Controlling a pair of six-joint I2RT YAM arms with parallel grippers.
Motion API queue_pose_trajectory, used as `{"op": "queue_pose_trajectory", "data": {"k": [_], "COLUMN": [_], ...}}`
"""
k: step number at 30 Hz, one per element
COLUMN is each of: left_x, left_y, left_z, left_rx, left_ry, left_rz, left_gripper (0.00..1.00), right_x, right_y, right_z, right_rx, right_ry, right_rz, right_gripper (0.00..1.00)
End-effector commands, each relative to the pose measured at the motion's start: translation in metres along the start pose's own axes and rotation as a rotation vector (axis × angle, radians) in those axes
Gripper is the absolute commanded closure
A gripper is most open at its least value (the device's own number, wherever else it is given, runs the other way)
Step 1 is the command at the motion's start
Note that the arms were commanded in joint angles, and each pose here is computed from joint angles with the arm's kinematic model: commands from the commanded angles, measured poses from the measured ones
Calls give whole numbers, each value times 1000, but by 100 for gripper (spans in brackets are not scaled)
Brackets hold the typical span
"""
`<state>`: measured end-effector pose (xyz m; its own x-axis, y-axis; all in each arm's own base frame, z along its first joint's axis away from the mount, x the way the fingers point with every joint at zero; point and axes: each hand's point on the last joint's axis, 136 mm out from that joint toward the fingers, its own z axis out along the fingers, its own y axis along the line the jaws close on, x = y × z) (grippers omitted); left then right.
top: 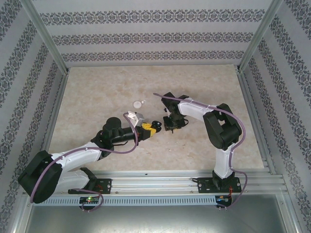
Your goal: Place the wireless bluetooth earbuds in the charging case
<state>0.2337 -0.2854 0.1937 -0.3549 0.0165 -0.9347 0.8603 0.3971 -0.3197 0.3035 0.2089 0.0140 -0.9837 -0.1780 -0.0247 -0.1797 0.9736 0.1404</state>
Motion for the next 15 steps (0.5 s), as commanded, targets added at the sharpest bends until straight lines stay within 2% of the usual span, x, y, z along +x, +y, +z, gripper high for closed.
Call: {"op": "queue_pose_trajectory", "data": {"k": [1, 9, 15], "left_x": [-22, -10, -1], "left_y": [-5, 3, 0], "left_z": [1, -4, -5], "left_rx": [-3, -55, -30], "left_ry": [-66, -30, -16], "left_rz": [87, 122, 119], "left_gripper": [100, 100, 100], "right_x": [10, 2, -4], "right_y": [-8, -2, 3], "right_z": [-3, -32, -43], "right_rx": [18, -15, -53], "right_ry": [32, 37, 67], "right_rz": [16, -4, -4], "right_gripper": [62, 57, 57]}}
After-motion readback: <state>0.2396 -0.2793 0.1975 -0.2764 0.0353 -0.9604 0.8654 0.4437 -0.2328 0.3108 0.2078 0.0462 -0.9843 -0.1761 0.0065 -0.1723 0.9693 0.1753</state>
